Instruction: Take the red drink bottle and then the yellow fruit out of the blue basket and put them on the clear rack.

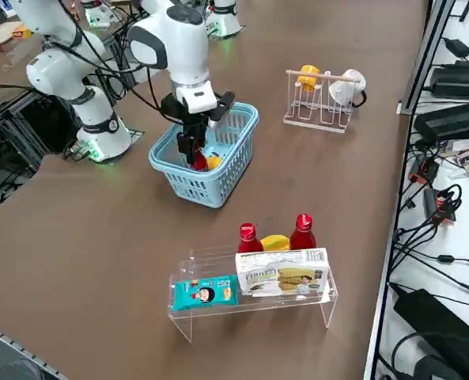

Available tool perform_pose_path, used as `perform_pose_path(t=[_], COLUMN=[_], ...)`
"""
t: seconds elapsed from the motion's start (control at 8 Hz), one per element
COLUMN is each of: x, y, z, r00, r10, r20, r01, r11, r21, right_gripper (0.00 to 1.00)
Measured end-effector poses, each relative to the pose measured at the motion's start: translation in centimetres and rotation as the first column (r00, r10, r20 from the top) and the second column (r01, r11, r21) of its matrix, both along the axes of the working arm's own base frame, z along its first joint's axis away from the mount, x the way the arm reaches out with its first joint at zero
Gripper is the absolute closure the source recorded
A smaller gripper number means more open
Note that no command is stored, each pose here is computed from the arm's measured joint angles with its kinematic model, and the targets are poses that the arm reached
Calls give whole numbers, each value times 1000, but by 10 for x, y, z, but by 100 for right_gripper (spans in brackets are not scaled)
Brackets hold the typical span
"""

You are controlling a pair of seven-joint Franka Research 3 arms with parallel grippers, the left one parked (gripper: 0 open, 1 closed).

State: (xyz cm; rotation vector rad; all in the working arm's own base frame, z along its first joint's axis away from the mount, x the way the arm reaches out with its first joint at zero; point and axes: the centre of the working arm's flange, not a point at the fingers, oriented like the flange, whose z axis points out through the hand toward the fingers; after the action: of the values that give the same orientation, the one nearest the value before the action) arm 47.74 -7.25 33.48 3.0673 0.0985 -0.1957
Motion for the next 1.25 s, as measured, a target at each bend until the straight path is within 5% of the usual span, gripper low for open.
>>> perform_pose_path(t=[0.88,1.0,1.12,1.25], x=[-3,-3,-2,-2], y=[0,1,2,2], z=[-3,-3,-2,-2], r00=[1000,1000,1000,1000], r10=[-2,-1,0,1], r20=[-24,-24,-23,-22], r01=[2,1,0,0], r11=[1000,1000,1000,1000], r21=[2,2,4,4], right_gripper=[44,48,63,63])
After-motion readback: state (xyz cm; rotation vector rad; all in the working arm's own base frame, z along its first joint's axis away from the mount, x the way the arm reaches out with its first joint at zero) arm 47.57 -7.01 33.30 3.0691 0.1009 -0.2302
